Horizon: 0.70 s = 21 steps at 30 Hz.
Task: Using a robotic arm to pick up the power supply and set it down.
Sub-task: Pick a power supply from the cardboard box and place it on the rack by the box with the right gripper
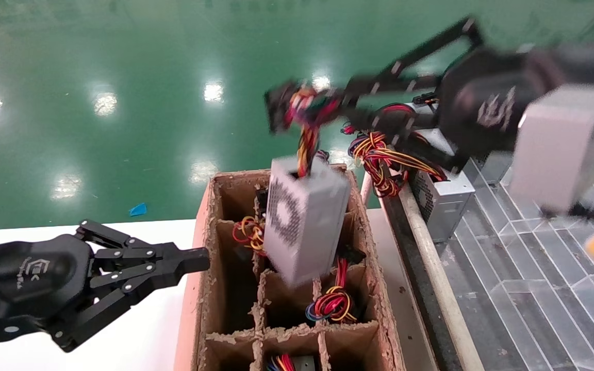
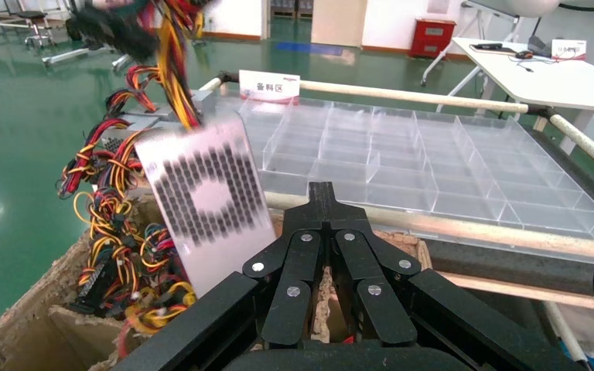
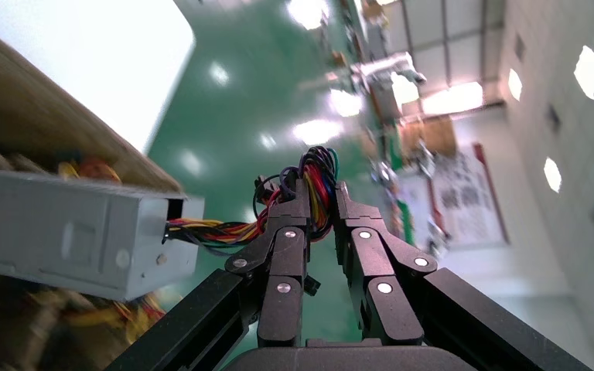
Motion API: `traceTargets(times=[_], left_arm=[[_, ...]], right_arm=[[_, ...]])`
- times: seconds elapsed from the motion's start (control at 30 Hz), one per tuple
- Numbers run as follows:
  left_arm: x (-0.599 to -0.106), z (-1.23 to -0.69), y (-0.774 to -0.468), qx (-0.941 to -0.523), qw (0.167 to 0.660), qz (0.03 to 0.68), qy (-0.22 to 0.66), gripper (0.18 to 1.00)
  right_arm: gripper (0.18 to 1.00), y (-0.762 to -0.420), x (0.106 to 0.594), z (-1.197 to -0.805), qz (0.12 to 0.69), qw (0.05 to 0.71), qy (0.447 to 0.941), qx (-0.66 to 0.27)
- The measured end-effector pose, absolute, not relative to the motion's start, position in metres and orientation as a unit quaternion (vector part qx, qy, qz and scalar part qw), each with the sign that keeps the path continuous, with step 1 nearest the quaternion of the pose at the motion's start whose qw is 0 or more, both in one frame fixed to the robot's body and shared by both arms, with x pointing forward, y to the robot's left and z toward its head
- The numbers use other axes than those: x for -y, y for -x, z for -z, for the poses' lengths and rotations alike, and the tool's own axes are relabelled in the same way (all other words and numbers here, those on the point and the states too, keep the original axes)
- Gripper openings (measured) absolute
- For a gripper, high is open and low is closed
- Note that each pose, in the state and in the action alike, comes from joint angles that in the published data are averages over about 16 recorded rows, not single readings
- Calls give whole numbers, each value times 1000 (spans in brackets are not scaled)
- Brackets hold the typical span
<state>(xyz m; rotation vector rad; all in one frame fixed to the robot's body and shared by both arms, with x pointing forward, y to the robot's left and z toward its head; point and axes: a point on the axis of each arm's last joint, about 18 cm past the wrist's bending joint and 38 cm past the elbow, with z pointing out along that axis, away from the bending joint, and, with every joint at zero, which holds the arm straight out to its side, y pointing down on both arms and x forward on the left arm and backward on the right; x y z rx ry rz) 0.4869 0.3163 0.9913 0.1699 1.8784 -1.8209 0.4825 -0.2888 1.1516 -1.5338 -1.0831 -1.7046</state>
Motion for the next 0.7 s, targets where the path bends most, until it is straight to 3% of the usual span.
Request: traceTargets(times=[0.37, 0.7], left_arm=[[-316, -991, -487, -692, 257, 671, -63, 191], [-316, -991, -487, -692, 257, 671, -63, 191]], right_arm=[[232, -494, 354, -1210, 734, 238, 549, 322], [232, -522, 419, -1223, 755, 186, 580, 242]])
